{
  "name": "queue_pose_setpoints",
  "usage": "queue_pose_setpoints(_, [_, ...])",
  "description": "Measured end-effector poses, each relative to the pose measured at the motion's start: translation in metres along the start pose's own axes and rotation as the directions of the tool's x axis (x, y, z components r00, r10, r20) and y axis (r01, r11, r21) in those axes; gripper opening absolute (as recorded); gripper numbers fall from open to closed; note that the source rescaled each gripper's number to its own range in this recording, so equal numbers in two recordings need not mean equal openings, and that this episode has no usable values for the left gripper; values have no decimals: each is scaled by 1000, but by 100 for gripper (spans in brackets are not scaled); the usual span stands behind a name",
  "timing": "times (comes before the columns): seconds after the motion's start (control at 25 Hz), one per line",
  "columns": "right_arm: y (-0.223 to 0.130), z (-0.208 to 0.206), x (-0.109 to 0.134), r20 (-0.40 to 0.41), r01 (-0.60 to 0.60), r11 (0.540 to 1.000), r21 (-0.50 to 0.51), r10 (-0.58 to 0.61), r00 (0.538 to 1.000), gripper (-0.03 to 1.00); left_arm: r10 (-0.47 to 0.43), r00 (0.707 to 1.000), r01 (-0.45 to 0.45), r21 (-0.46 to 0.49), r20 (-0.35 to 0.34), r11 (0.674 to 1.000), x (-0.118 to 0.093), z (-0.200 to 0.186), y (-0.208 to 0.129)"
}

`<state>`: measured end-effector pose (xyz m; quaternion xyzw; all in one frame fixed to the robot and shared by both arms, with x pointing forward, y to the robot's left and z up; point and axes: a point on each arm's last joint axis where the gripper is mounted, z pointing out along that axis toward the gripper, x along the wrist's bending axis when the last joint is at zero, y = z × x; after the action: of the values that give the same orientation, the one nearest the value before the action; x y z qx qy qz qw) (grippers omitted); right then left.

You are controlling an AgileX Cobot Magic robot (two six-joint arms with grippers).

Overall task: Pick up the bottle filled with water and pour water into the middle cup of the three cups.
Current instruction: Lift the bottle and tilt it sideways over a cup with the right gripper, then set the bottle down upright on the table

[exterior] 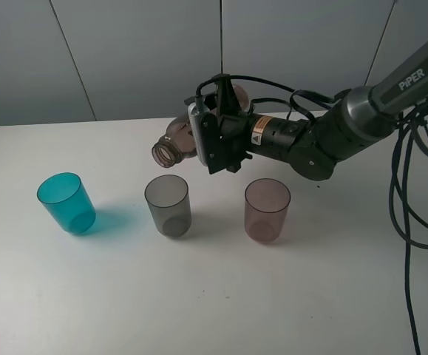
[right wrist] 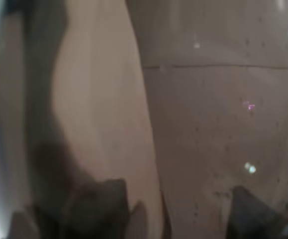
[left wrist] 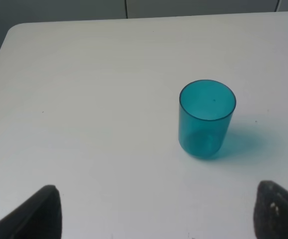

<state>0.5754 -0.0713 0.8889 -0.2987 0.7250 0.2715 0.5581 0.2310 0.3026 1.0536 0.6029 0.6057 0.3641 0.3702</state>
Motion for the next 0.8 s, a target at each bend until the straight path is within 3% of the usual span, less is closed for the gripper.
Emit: queue_pose_setpoints(0.8, [0,0,0,0,142,990,3,-142,990,0,0,1000,0,0,0,1000,0,0,0])
